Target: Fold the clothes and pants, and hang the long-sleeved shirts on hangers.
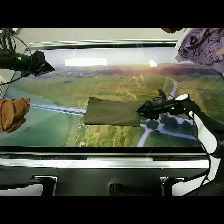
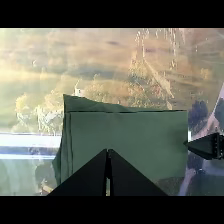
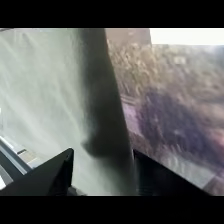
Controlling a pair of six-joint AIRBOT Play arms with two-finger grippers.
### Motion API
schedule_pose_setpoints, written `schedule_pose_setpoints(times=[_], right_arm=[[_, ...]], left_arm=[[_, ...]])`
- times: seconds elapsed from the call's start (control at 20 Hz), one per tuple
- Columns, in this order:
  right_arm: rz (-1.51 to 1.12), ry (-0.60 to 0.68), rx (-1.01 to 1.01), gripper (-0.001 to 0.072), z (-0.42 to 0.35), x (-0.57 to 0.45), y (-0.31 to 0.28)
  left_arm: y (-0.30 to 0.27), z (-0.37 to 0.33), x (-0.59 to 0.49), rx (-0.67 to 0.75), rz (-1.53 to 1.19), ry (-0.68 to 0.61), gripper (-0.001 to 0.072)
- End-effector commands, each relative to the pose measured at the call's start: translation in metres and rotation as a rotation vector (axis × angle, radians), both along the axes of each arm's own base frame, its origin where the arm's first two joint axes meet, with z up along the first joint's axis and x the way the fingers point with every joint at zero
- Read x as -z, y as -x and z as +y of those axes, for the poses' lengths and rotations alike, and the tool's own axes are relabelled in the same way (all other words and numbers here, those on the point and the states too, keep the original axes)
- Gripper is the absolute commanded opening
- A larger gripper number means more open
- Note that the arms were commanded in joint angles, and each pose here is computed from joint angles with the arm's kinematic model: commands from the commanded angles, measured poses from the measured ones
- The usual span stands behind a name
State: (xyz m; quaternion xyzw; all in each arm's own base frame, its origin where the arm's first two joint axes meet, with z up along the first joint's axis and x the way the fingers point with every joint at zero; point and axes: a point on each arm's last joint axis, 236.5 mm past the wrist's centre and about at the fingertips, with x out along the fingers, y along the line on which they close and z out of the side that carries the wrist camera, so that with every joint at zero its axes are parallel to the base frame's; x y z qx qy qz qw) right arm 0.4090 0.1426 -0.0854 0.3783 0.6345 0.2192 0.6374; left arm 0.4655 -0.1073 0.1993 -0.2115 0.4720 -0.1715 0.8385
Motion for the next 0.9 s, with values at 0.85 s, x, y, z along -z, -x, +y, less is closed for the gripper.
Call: schedule_pose_setpoints(times=[0.85], right_arm=[[-0.232, 0.195, 0.223, 0.0028, -0.051, -0.115, -0.119]], left_arm=[[-0.001, 0.001, 0.001, 0.001, -0.003, -0.002, 0.0017]])
